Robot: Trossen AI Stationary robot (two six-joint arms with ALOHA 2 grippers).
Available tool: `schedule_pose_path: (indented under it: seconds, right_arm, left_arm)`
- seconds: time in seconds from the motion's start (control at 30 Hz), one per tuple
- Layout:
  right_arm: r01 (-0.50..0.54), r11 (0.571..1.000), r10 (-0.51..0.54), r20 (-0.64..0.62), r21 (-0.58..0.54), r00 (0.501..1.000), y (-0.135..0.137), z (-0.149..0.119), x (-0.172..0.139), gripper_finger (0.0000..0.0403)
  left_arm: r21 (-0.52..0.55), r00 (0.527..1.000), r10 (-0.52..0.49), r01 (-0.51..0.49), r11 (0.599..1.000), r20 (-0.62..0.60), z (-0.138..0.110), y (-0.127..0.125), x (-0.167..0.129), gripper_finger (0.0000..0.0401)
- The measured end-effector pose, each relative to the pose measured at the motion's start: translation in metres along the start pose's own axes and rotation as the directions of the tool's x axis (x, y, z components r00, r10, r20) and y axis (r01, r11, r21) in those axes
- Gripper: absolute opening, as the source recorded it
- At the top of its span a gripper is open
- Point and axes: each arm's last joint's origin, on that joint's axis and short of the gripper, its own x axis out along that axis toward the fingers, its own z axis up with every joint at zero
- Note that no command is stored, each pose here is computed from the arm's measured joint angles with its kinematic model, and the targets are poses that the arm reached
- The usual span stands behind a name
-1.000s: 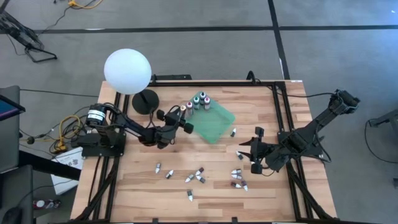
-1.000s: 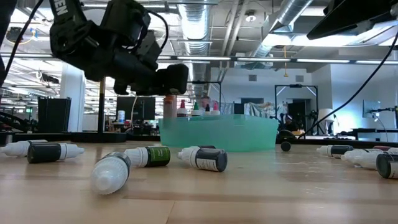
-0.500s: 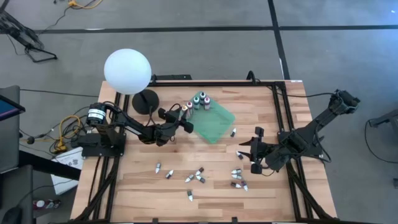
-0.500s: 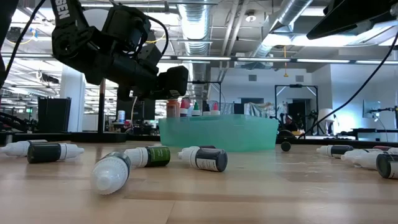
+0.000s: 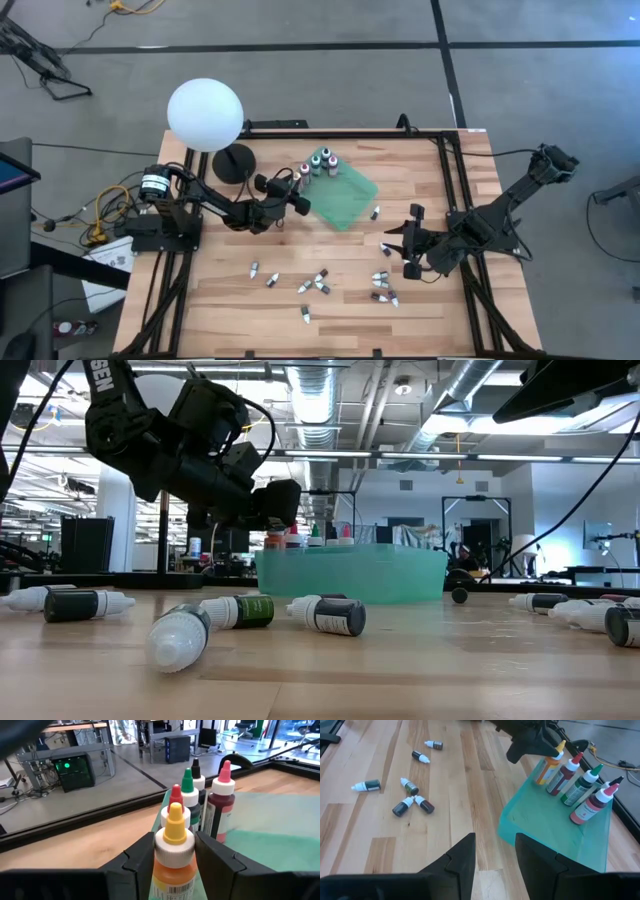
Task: Pick & Place food coloring
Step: Put the yellow food coloring bottle into the green bin
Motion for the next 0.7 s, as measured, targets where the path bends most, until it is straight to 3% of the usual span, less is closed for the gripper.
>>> schedule_pose_path:
  seconds: [0.3,0.7]
  right_arm:
    - [-0.003,1.000,0.003,0.008,0.007,1.000,0.0003,0.0009,0.0000,0.0131]
    - [-0.003,1.000,0.003,0.009,0.008,1.000,0.0004,0.0010,0.0000,0.0131]
  left_arm:
    - [-0.009,1.000,-0.012,0.012,1.000,-0.005,-0.0002,-0.0002,0.0002,0.0129]
    - [-0.034,1.000,-0.010,0.009,0.999,-0.029,-0.0023,0.0024,0.0034,0.0170]
